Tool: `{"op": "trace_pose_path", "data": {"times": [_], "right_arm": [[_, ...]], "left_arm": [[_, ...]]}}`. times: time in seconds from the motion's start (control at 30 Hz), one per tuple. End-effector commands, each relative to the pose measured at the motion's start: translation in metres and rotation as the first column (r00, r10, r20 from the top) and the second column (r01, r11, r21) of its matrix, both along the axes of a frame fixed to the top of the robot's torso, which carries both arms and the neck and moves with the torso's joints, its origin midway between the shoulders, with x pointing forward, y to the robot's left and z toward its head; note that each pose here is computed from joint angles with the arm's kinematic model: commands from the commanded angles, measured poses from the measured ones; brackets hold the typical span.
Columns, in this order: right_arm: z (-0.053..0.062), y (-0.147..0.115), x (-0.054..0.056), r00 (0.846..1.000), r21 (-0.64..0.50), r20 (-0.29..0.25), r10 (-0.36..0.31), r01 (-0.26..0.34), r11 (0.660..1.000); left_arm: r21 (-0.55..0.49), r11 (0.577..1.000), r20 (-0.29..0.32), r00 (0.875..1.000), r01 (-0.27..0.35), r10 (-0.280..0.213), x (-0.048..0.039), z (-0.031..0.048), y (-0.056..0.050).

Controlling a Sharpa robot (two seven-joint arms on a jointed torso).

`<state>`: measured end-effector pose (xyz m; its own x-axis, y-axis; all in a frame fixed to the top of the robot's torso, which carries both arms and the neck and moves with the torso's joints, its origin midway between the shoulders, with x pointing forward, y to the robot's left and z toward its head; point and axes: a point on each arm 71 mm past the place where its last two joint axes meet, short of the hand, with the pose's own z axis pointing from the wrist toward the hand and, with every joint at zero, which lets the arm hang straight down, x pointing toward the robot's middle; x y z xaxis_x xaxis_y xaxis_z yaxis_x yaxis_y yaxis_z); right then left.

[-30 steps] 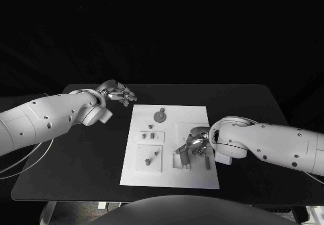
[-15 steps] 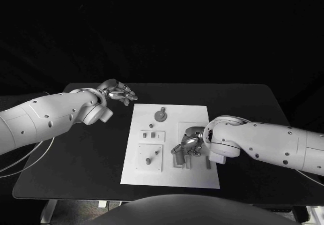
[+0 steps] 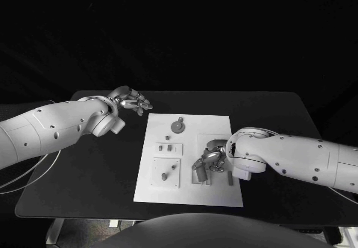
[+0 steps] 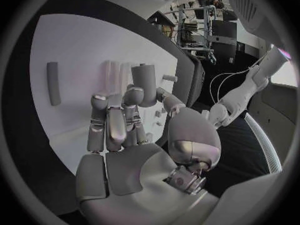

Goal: Assemble the parts on the task board

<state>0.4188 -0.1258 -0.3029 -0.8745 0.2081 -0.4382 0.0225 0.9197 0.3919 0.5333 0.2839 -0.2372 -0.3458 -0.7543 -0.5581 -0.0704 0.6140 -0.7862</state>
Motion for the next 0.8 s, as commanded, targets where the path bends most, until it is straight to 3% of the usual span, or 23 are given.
{"op": "trace_pose_path", "data": {"times": [0.03,0.37,0.8], "right_arm": [[-0.002,-0.001,-0.001,1.000,-0.021,-0.013,0.022,-0.022,1.000],[-0.011,-0.001,0.000,1.000,-0.036,-0.026,0.014,-0.015,0.999],[-0.014,0.001,-0.001,0.999,-0.040,-0.028,0.028,-0.030,0.999]], "left_arm": [[-0.003,1.000,0.001,1.000,0.011,-0.011,-0.0001,0.0007,-0.002],[-0.002,1.000,-0.001,1.000,0.011,-0.011,-0.0002,0.0007,-0.002],[-0.001,1.000,-0.001,1.000,0.009,-0.009,-0.0002,0.0007,-0.001]]}}
